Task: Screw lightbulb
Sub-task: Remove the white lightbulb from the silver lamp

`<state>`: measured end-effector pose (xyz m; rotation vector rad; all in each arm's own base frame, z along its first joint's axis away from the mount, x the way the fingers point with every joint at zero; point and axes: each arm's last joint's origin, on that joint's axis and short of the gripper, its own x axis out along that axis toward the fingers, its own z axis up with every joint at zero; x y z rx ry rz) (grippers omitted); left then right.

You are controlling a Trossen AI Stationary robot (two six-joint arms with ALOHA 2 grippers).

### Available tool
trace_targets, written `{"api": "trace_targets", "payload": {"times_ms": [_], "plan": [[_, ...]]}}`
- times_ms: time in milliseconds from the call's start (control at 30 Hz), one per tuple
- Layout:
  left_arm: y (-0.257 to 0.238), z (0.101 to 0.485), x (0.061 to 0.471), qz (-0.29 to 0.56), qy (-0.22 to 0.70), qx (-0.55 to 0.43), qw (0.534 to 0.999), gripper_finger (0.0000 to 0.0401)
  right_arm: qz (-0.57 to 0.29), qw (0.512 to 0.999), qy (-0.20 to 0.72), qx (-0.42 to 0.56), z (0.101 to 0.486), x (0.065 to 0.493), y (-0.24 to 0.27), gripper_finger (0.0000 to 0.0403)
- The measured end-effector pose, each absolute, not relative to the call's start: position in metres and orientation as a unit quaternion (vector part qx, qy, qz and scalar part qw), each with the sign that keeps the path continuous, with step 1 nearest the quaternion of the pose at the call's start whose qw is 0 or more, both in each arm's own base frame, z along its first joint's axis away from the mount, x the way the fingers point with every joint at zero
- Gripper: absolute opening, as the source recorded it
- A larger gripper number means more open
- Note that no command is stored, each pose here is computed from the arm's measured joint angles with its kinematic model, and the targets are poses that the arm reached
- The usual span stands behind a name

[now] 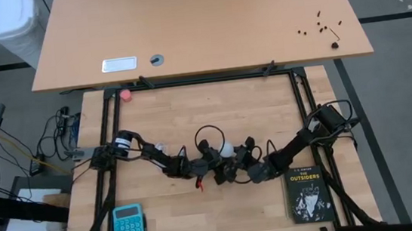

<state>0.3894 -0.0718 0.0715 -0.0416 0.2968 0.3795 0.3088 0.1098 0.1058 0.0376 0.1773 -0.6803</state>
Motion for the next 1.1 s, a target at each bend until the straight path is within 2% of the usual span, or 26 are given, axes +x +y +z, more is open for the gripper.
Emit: {"api": "trace_targets", "payload": {"times_ms": [233, 800, 1100], "plan": [[-0.072, 0.072, 0.390, 0.180, 0.146, -0.024, 0.972, 0.0196, -0.300, 0.951, 0.060, 0.046, 0.102, 0.294, 0.101, 0.0160], [-0.073, 0.071, 0.389, 0.188, 0.148, -0.020, 0.971, 0.0196, -0.092, 0.993, 0.068, -0.011, 0.098, 0.284, 0.062, 0.0160], [-0.075, 0.072, 0.390, 0.157, 0.147, -0.016, 0.976, 0.0196, 0.103, 0.993, 0.057, -0.005, 0.095, 0.277, 0.025, 0.0160]]}}
